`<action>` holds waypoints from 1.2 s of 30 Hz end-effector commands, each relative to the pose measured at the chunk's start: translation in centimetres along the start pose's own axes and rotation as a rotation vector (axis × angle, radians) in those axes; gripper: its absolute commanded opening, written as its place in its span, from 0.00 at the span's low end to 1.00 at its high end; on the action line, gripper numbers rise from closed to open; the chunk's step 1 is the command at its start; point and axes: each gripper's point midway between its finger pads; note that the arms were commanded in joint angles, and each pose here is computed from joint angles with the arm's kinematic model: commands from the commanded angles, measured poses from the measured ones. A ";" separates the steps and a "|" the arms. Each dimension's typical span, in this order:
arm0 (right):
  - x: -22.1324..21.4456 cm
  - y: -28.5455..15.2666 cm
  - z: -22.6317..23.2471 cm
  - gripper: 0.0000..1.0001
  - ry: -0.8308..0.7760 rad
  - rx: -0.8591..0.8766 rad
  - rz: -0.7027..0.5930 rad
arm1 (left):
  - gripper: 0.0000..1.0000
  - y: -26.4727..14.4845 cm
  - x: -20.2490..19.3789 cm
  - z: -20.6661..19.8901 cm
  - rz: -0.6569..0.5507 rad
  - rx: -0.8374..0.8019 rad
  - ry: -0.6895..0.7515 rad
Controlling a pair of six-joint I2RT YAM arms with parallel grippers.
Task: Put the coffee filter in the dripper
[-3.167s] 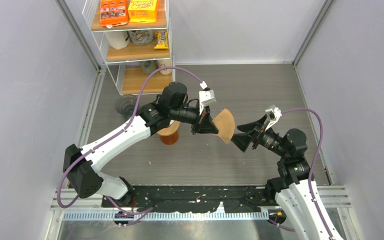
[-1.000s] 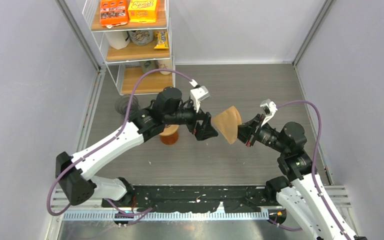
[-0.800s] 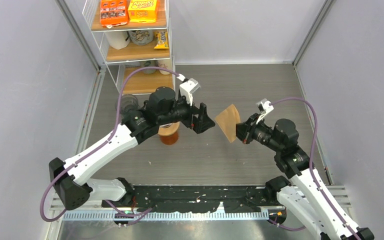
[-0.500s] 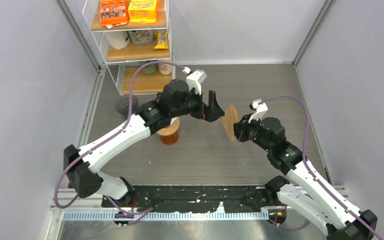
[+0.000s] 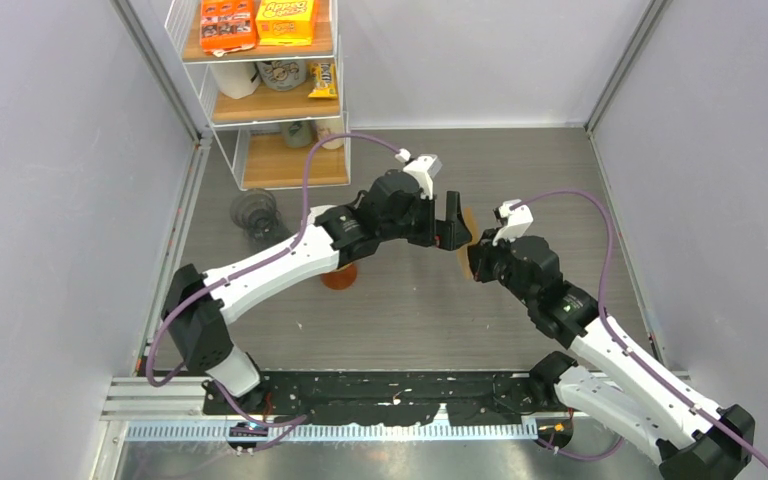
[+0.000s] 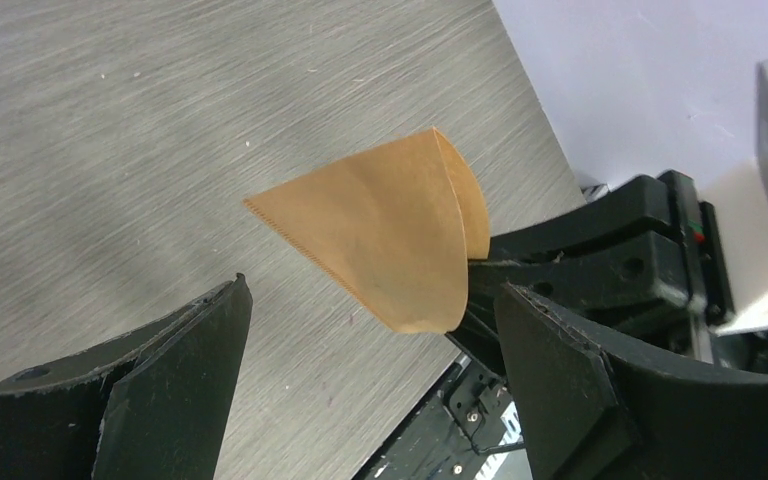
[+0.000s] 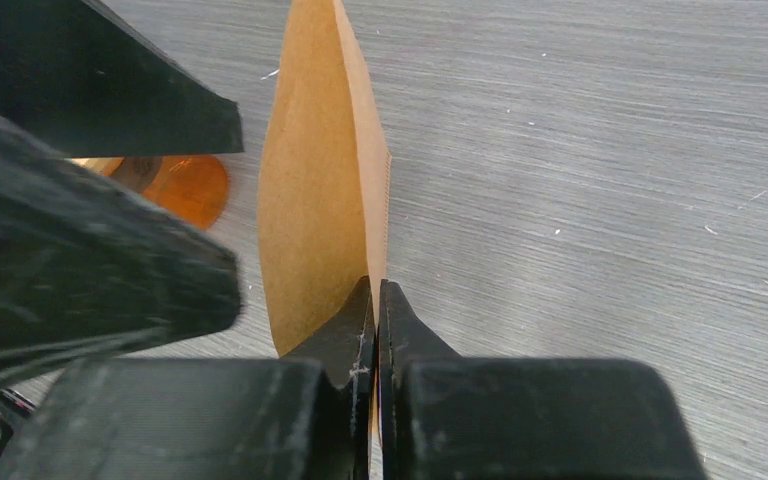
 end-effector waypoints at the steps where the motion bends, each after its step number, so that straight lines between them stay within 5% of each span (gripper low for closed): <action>1: 1.7 0.2 0.6 0.05 0.004 0.006 -0.056 | 0.99 1.0 2.2 -1.1 -0.092 0.000 -0.046; 17: 1.4 0.4 -0.2 0.05 -0.017 -0.051 -0.058 | 0.83 1.3 2.4 3.0 -0.187 0.355 0.042; 29: 2.0 0.1 -0.7 0.05 0.033 -0.101 -0.115 | 0.70 3.5 0.0 1.8 -0.104 0.327 0.034; 36: 2.4 0.0 -0.2 0.05 0.060 -0.077 -0.141 | 0.50 3.9 -0.3 2.0 -0.110 0.358 0.050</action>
Point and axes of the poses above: each gripper's point midway between its finger pads, its own y axis out along the fingers, its own z axis along the line the jaws close on, x = y × z, and after that the axes turned 4 degrees about -y, right-handed
